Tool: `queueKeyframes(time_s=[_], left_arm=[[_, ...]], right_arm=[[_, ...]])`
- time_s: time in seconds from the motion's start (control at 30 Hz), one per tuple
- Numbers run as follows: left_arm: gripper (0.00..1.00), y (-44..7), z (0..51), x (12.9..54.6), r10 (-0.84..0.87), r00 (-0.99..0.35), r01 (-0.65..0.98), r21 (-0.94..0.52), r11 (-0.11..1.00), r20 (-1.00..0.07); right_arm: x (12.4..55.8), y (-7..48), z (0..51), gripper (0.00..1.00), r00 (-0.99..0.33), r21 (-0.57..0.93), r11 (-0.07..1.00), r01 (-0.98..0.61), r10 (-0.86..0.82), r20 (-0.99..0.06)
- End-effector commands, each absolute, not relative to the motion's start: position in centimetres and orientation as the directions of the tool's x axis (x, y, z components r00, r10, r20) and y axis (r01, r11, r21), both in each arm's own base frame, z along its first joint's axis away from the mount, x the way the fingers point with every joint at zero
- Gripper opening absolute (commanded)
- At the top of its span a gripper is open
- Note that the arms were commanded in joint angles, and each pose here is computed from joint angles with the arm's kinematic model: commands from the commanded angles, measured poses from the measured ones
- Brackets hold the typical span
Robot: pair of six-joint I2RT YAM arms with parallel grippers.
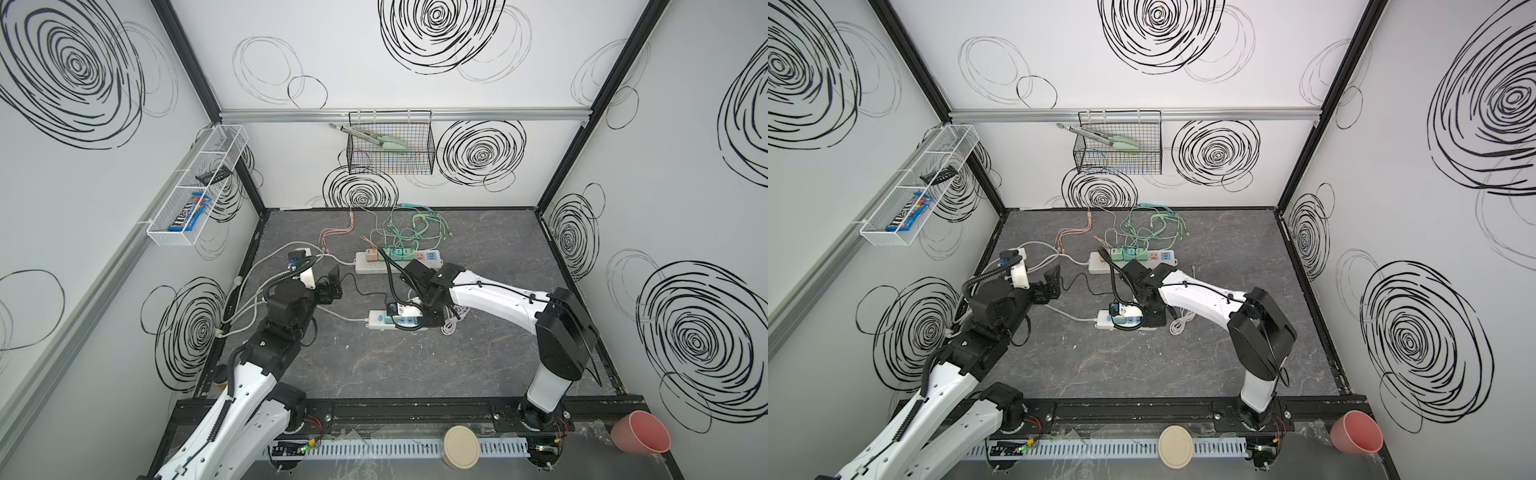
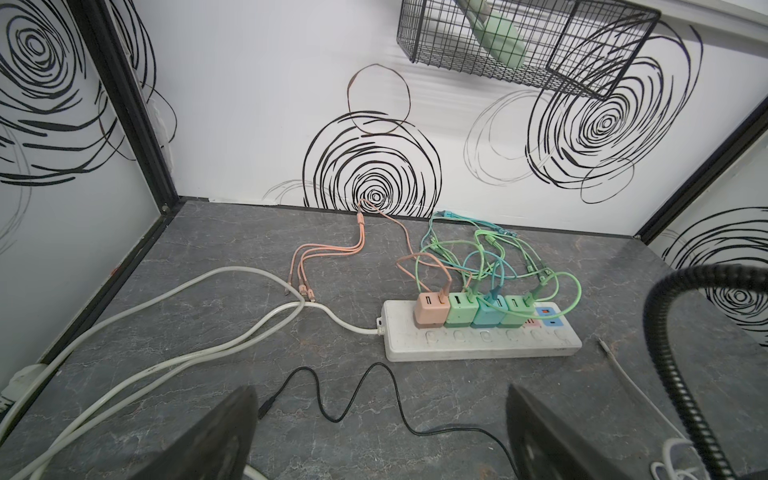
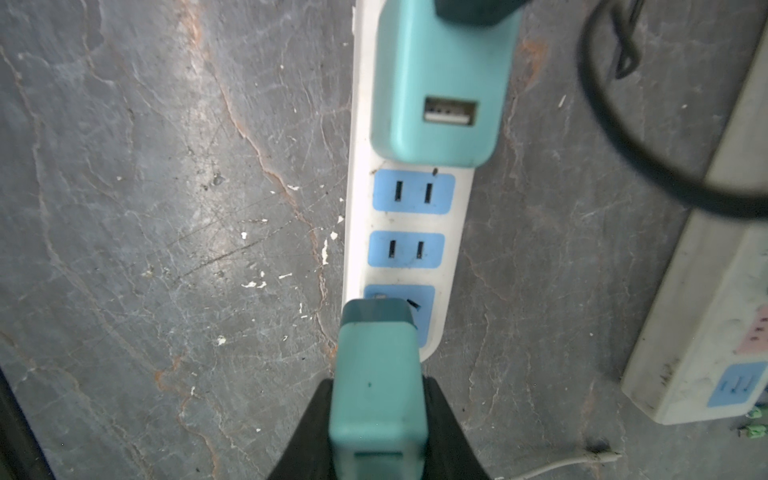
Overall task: Insert the plug
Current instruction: 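Align the teal block's prongs over the free blue socket with the right gripper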
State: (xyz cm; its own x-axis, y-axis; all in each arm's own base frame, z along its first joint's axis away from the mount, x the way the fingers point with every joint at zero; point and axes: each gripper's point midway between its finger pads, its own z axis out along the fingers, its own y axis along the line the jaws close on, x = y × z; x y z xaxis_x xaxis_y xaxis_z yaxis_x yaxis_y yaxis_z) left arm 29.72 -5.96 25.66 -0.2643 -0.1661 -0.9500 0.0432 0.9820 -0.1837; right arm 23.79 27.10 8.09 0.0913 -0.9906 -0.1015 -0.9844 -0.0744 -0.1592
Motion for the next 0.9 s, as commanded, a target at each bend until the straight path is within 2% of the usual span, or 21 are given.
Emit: queueKeyframes(time_s=[0.0, 0.17, 0.4, 0.87], left_arm=[[0.96, -6.0, 26.6, 30.0, -0.174, -0.223, 0.055, -0.190, 0.980, -0.959], [0.96, -6.0, 26.6, 30.1, -0.173, -0.226, 0.058, -0.190, 0.980, -0.959], [0.96, -6.0, 26.5, 30.0, -0.173, -0.227, 0.054, -0.189, 0.980, -0.958], [0.96, -5.9, 26.5, 30.0, -0.168, -0.230, 0.053, -0.185, 0.981, -0.959]], right_arm=[[23.5, 27.0, 9.3, 0.00, 0.119, -0.159, -0.105, -0.982, -0.990, -0.078], [23.8, 27.2, 10.8, 0.00, 0.120, -0.194, -0.098, -0.976, -0.987, -0.104], [23.6, 26.3, 8.7, 0.00, 0.105, -0.161, -0.097, -0.982, -0.993, -0.045], [23.0, 25.7, 7.4, 0.00, 0.101, -0.115, -0.099, -0.988, -0.995, -0.010]])
